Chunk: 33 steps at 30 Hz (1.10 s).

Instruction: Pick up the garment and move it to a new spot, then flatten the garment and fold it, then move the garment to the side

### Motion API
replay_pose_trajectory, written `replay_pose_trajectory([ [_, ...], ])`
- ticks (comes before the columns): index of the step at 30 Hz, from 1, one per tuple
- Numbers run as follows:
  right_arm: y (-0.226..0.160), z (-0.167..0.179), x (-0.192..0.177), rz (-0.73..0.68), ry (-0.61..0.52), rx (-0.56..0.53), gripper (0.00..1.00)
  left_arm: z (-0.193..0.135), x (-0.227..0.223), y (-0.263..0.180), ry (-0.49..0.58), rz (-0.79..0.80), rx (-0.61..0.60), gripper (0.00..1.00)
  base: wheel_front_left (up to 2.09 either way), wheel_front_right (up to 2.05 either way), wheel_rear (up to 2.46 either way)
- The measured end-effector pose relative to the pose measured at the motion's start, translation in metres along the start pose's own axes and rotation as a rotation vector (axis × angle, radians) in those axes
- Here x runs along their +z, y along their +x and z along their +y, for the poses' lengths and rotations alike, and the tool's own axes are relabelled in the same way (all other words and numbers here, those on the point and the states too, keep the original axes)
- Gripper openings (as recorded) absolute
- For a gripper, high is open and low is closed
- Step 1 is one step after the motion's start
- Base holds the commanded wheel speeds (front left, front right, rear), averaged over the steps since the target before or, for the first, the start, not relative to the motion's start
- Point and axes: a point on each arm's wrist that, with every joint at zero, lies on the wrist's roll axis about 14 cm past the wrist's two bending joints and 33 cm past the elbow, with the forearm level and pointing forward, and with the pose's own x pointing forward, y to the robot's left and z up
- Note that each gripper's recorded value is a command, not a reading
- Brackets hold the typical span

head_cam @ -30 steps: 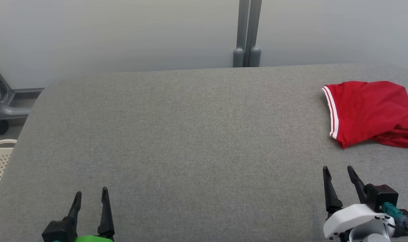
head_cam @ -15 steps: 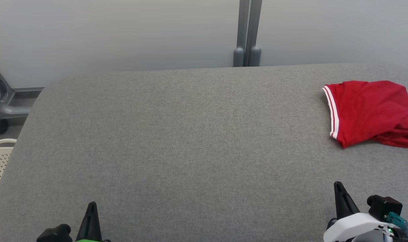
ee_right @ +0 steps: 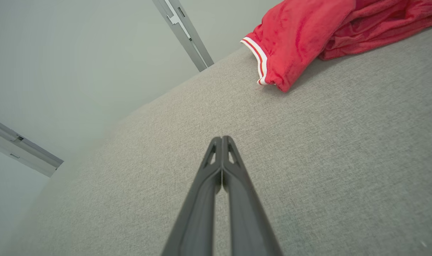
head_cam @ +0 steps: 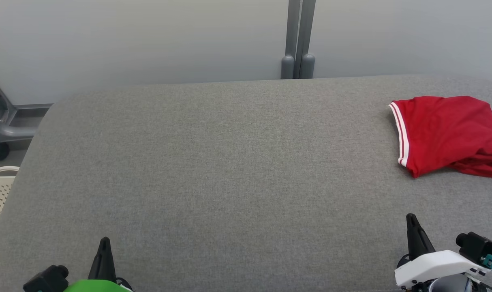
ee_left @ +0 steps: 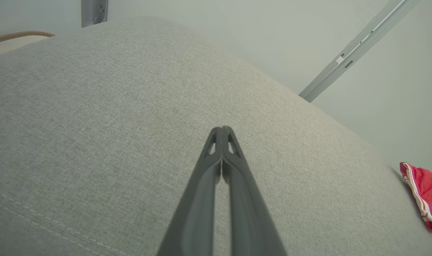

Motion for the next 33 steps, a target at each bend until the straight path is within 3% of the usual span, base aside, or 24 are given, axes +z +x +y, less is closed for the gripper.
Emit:
replay_pose_trajectory([
  [33, 0.008, 0.006, 0.014, -0.017, 0.459, -0.004, 0.0, -0.009, 0.018, 0.018, -0.448, 0.01, -0.029, 0.0, 0.0, 0.0, 0.0],
])
